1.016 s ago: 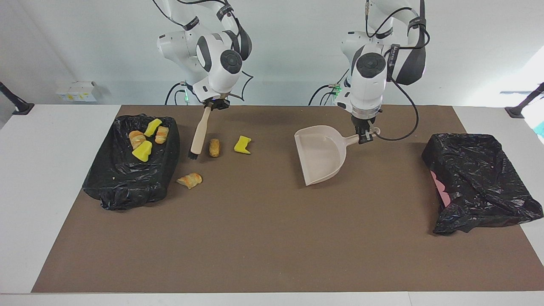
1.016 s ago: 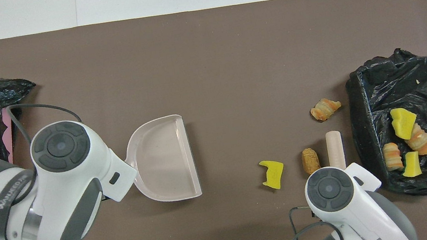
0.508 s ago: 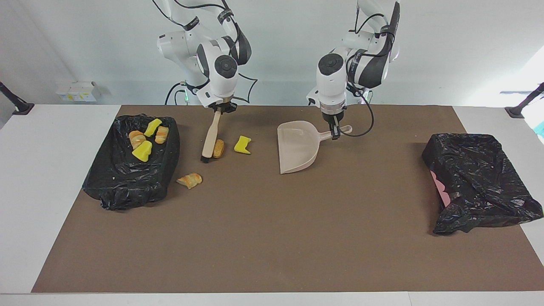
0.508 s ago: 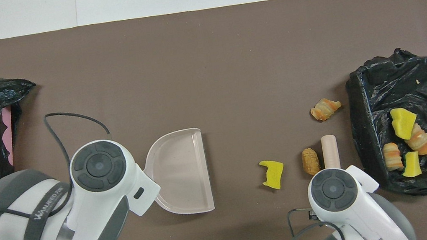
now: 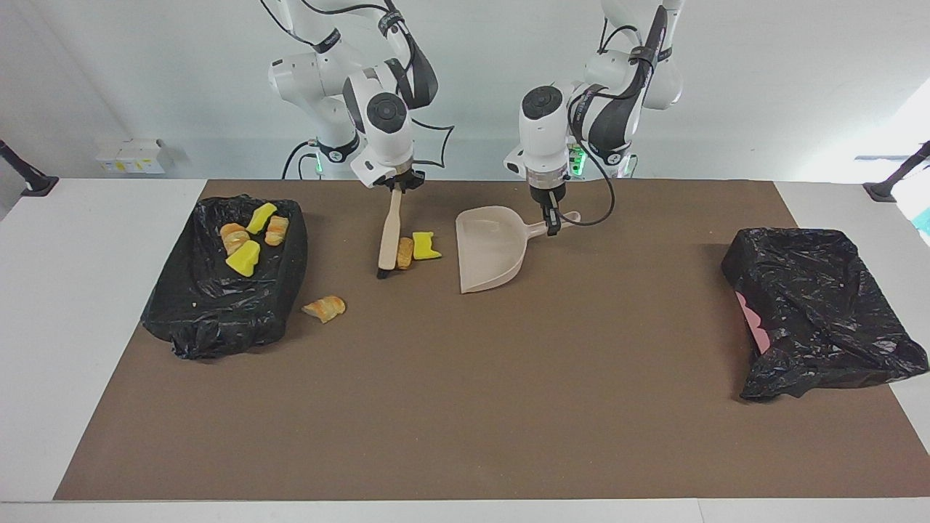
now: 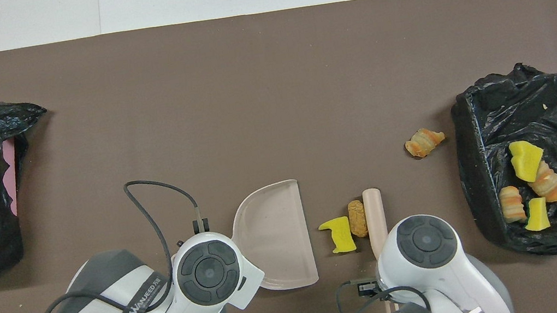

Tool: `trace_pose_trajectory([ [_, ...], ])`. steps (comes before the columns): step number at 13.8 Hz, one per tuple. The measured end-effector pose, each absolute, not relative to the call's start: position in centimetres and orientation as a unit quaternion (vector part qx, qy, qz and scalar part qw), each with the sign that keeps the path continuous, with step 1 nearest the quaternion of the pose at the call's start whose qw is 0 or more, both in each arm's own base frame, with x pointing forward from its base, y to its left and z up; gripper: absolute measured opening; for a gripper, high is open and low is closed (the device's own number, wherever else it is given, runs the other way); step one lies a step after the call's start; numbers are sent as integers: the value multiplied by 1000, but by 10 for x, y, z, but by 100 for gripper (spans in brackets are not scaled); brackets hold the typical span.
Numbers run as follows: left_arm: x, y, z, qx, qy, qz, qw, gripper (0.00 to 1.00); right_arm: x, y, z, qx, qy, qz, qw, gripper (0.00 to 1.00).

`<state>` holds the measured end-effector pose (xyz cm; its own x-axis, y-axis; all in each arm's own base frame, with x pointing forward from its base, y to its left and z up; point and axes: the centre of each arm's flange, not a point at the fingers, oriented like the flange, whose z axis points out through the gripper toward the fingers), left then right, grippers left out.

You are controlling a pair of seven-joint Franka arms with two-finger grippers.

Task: Sweep and dump trash in bin
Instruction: 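Lower the dustpan with the left gripper while the right gripper grasps the brush, then sweep the bread and sponge into the dustpan with the right gripper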

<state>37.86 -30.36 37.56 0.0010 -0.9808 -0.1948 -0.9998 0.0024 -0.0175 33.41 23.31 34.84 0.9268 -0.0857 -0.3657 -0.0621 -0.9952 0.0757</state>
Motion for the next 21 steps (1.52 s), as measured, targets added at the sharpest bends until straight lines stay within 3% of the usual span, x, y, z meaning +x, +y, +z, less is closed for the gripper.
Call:
trace_pose_trajectory([
  [6,378,-302,371,-706,703,48,75,31,312,328,336,985,37,-168,-12,26],
  [11,393,-291,369,-722,688,18,73,31,335,353,371,983,49,-176,-25,26],
  [17,411,-272,367,-740,669,4,70,31,430,306,393,988,57,-125,75,26],
  [21,418,-266,364,-747,661,0,68,31,496,239,384,985,28,-96,143,26],
])
